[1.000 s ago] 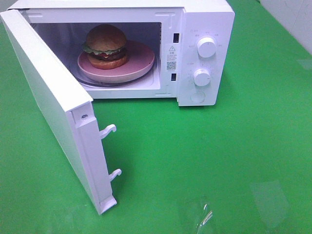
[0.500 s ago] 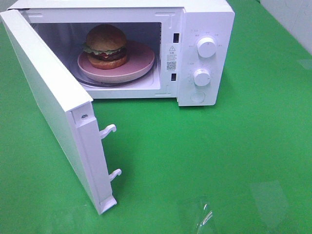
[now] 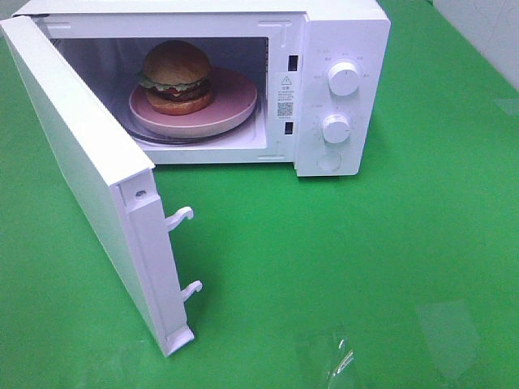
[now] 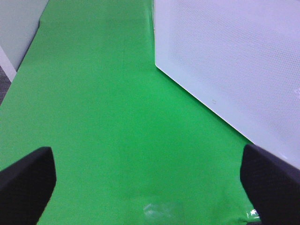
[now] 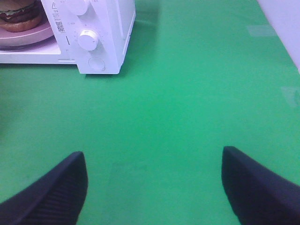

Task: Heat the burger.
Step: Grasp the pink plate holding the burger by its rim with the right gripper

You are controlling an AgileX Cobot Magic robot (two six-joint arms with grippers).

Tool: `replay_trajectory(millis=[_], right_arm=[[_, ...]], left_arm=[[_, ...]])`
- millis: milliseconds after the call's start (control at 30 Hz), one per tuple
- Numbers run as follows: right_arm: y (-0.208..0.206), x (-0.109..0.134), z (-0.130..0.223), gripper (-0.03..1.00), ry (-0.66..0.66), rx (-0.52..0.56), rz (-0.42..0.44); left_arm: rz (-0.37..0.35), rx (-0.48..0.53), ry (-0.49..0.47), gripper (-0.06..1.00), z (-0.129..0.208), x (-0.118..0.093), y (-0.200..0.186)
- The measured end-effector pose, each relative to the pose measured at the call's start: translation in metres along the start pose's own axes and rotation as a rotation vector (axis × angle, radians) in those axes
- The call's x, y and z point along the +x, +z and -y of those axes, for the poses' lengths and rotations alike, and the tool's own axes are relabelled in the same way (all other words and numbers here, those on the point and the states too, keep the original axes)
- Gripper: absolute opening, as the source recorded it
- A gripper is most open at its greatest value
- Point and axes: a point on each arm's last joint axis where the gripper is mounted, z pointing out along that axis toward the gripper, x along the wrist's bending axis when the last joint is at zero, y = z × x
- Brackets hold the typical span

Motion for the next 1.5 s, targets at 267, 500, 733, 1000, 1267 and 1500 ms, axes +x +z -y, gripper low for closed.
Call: replay_trajectory(millis=[267, 500, 733, 1000, 1267, 1500], right_arm=[[-0.002, 0.0, -0.002, 0.76, -0.006, -0.012, 0.0], [0.0, 0.0, -0.021, 0.76, -0.051, -0.061, -0.001], [0.032, 0.002, -0.044, 0.76, -0.095, -0.043, -0.003], [0.084, 0.004, -0.058, 0.76, -0.19, 0.083, -0.021], [0.135, 0.007, -0.058, 0.76, -0.303, 0.189, -0.063], [0.165, 0.018, -0.058, 0.76, -0.421, 0.219, -0.153]], left_arm=[[0.0, 0.0, 0.0, 0.99, 0.0, 0.0, 0.0], [0.0, 0.0, 0.0, 0.99, 0.0, 0.0, 0.0], [0.0, 0.0, 0.0, 0.99, 0.0, 0.0, 0.0], [0.0, 0.0, 0.0, 0.99, 0.0, 0.0, 0.0], [0.0, 0.0, 0.0, 0.99, 0.0, 0.0, 0.0], [0.0, 0.0, 0.0, 0.99, 0.0, 0.0, 0.0]])
